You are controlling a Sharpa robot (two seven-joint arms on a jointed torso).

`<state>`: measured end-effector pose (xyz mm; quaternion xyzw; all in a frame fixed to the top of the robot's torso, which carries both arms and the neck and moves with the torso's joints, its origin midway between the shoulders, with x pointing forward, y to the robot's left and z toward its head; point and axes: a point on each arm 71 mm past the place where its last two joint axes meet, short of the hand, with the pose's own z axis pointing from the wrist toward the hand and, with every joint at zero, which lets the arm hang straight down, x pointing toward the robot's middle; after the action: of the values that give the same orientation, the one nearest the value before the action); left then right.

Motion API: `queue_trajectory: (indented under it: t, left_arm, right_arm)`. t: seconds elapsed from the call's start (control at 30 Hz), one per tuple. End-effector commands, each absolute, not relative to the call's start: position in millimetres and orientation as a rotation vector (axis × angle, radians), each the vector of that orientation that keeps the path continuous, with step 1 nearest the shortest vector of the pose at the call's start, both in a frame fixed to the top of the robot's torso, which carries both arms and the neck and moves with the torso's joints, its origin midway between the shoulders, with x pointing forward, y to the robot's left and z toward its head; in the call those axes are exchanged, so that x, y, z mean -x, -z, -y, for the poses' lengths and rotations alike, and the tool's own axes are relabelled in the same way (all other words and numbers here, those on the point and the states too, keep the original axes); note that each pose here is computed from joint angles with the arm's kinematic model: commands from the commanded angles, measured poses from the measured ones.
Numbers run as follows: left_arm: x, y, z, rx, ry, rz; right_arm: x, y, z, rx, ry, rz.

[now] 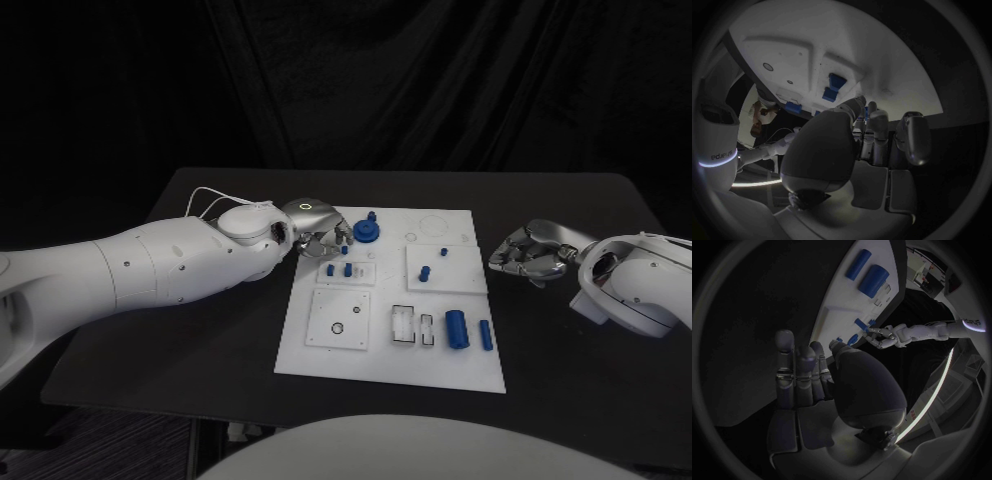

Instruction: Assemble the parts on the task board

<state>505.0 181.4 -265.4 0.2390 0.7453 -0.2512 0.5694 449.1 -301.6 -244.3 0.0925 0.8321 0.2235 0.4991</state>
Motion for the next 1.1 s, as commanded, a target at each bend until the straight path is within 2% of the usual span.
queue_trajectory:
  t: [0.03,0.2,0.43,0.47,0.63,0.77,0.93,1.1]
  left_arm:
    - [-505.2,262.4,-182.6,-0.541,0.59,-1.702]
    - [-504.8,259.1,-192.0,-0.52,0.582,-1.662]
    - [-504.7,258.9,-192.6,-0.519,0.582,-1.659]
    - [-497.6,242.7,-232.1,-0.444,0.576,-1.494]
    - [-487.5,225.8,-265.7,-0.207,0.784,-1.39]
    - [-482.5,221.0,-282.1,0.065,1.015,-1.397]
    - [-480.5,223.5,-284.1,0.425,1.354,-1.436]
    - [-473.4,227.9,-276.3,0.638,1.57,-1.428]
  right_arm:
    - [-448,245,302,-0.221,-0.534,-2.021]
    - [-447,244,303,-0.224,-0.538,-2.009]
    - [-447,244,303,-0.224,-0.538,-2.007]
    - [-448,225,307,-0.23,-0.553,-1.93]
    - [-455,188,294,-0.2,-0.597,-1.825]
    - [-460,164,281,-0.122,-0.601,-1.748]
    - [-468,154,266,0.027,-0.543,-1.709]
    - [-471,158,256,0.126,-0.504,-1.691]
